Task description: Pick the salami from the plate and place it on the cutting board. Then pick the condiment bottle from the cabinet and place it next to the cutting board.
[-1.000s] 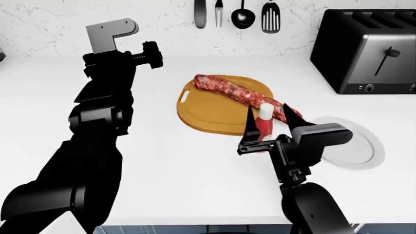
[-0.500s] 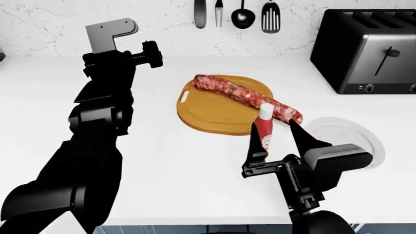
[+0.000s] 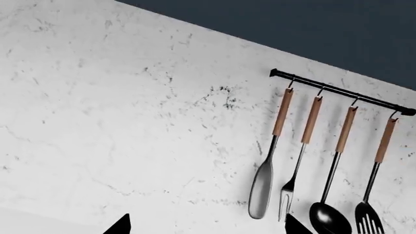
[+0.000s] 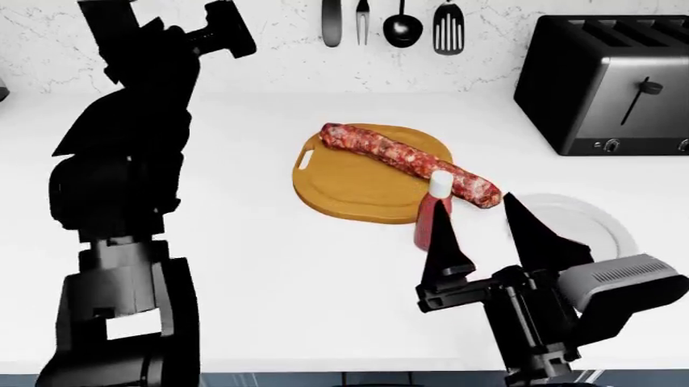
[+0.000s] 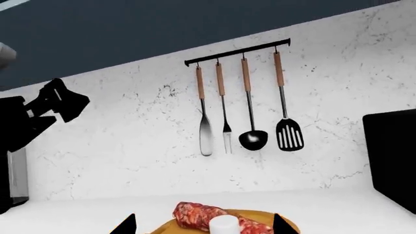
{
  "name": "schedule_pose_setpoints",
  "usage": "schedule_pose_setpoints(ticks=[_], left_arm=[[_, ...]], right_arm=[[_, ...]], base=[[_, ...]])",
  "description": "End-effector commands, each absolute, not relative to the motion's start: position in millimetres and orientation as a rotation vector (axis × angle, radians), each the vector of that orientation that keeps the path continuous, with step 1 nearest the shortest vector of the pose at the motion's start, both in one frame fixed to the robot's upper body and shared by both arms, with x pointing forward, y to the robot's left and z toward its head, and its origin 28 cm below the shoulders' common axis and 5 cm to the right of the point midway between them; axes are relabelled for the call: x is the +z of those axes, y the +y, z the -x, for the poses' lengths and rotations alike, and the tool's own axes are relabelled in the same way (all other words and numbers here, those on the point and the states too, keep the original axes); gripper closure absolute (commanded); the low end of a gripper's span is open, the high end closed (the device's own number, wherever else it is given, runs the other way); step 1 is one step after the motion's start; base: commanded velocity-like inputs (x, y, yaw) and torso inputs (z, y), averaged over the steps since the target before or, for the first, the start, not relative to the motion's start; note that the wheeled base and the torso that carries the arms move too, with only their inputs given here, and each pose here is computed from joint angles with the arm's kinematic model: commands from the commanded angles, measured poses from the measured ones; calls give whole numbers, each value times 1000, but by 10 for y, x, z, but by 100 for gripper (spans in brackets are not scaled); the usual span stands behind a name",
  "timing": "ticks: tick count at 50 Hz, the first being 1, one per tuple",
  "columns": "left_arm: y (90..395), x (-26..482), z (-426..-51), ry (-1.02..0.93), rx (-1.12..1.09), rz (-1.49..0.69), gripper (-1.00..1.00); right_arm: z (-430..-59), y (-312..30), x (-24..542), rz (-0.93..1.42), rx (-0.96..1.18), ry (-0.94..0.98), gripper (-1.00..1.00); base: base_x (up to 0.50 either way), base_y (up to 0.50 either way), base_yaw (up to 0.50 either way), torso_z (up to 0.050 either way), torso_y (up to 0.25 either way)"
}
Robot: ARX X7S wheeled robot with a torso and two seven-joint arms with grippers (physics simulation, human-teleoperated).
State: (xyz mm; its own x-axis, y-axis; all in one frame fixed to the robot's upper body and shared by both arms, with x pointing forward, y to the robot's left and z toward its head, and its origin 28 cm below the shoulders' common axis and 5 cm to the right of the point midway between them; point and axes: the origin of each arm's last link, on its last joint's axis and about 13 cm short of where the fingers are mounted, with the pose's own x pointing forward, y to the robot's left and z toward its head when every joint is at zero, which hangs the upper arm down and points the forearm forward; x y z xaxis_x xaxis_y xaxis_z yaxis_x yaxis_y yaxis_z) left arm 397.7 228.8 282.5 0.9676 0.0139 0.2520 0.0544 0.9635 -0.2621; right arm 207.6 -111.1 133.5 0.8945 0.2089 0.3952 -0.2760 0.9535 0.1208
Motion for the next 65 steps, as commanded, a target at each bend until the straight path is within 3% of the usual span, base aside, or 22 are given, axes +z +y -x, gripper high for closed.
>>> schedule_pose_setpoints(ticks=[1, 7, 24, 41, 65], left_arm=[[2213, 3043, -3264, -327, -151, 253, -100], [2201, 3107, -2998, -334, -217, 191, -100], [2209, 2681, -2396, -311, -343, 29, -100], [2251, 2276, -1901, -514, -363, 164, -100], [2240, 2367, -1472, -777, -283, 294, -100]], right_arm=[[-1940, -1156, 1504, -205, 267, -430, -100], [-1940, -1195, 1558, -207, 252, -440, -100], [-1871, -1278, 1900, -212, 214, -534, -100], [-1776, -1240, 2172, -258, 235, -621, -100], [-1359, -1201, 2537, -275, 222, -670, -100]], base=[[0, 0, 0, 0, 0], [0, 0, 0, 0, 0], [0, 0, 0, 0, 0], [0, 0, 0, 0, 0], [0, 0, 0, 0, 0]])
